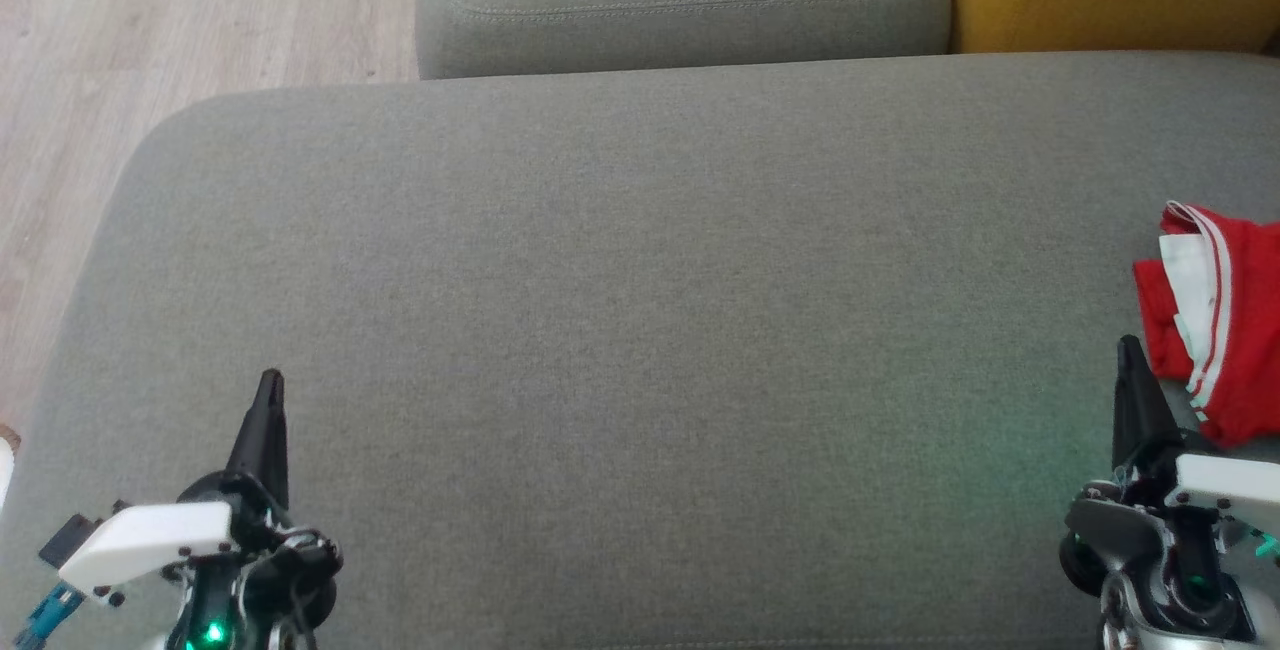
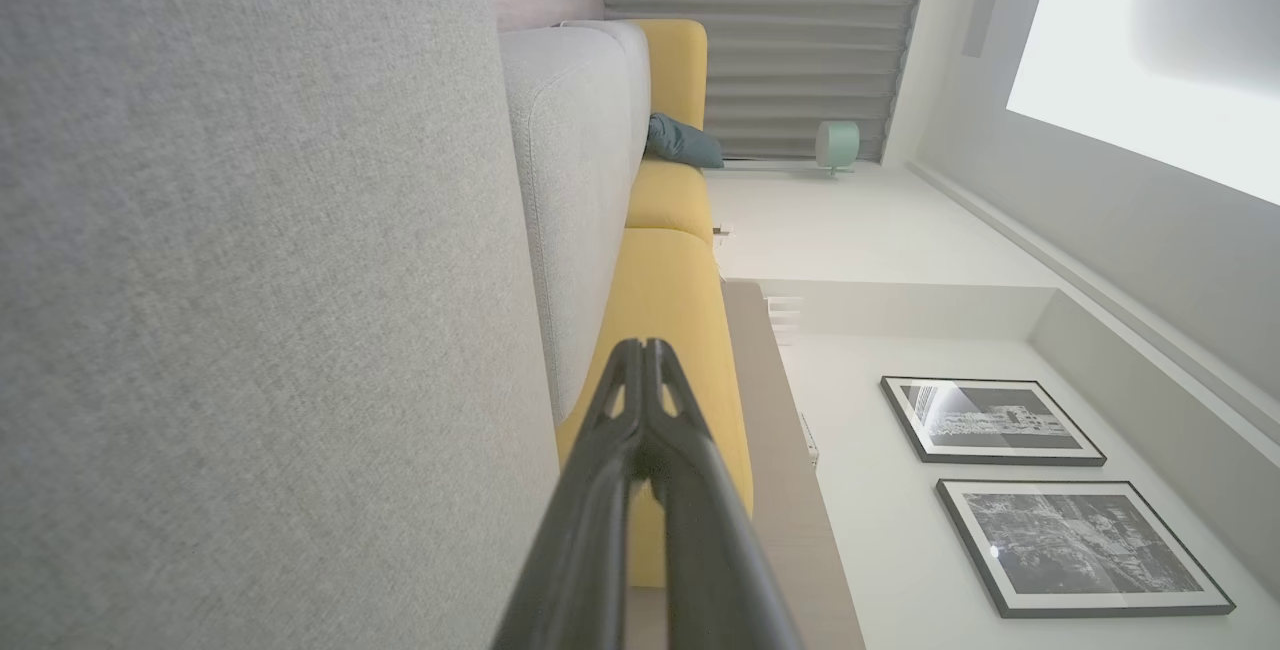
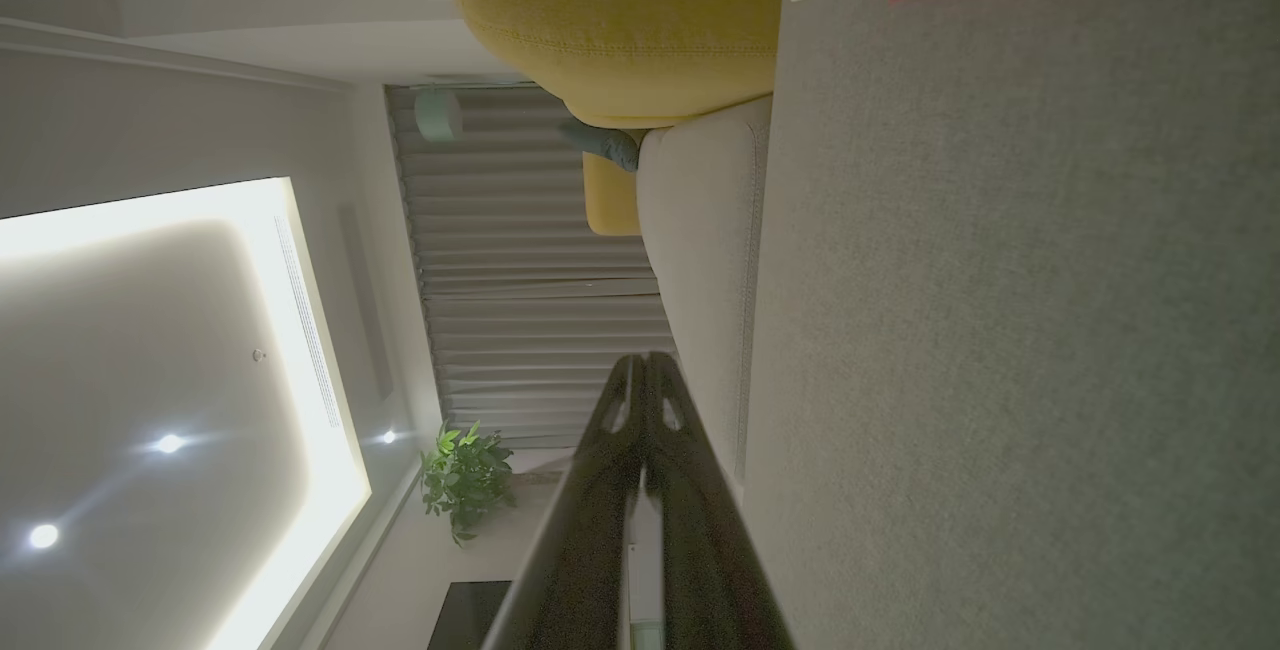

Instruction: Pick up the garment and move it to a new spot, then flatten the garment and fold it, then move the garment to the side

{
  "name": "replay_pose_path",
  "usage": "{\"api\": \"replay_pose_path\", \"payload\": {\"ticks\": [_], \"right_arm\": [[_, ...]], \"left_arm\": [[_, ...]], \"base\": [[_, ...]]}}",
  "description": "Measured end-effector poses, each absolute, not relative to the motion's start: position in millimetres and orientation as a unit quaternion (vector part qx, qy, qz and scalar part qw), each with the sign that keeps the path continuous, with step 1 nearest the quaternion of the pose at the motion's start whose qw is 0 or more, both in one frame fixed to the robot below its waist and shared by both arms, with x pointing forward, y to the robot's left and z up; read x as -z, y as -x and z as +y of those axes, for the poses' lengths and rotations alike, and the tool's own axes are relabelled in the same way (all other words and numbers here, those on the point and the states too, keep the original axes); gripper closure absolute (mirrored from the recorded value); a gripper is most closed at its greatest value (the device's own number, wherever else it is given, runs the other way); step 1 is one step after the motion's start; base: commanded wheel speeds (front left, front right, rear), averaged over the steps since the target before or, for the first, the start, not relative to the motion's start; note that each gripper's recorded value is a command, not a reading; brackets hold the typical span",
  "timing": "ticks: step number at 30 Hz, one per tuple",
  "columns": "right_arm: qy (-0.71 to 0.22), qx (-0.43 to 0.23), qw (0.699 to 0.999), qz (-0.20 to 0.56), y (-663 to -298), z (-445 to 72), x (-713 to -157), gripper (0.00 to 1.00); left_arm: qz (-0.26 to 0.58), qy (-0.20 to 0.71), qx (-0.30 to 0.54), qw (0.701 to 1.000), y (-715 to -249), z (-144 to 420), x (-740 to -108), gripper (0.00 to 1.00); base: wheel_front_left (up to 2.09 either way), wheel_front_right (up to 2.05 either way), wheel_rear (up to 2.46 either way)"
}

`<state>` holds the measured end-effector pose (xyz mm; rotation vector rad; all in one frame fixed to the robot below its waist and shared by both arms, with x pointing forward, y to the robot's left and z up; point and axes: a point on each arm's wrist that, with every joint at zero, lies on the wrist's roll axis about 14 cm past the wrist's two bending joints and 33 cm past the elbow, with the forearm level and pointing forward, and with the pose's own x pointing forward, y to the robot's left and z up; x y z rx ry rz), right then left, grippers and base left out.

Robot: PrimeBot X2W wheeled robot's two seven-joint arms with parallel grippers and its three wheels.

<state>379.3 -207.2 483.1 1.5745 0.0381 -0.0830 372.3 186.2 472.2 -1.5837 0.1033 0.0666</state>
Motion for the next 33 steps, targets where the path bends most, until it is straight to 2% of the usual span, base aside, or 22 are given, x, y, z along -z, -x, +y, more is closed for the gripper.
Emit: {"api": "replay_pose_path", "payload": {"ticks": [33], "right_arm": [[-0.708, 0.037, 0.705, 0.017, -379.3, -207.2, -483.3, 1.0]], "left_arm": [[0.046, 0.711, -0.03, 0.701, -372.5, 186.2, -472.4, 1.0]], "base": [[0.0, 0.0, 0.0]]}}
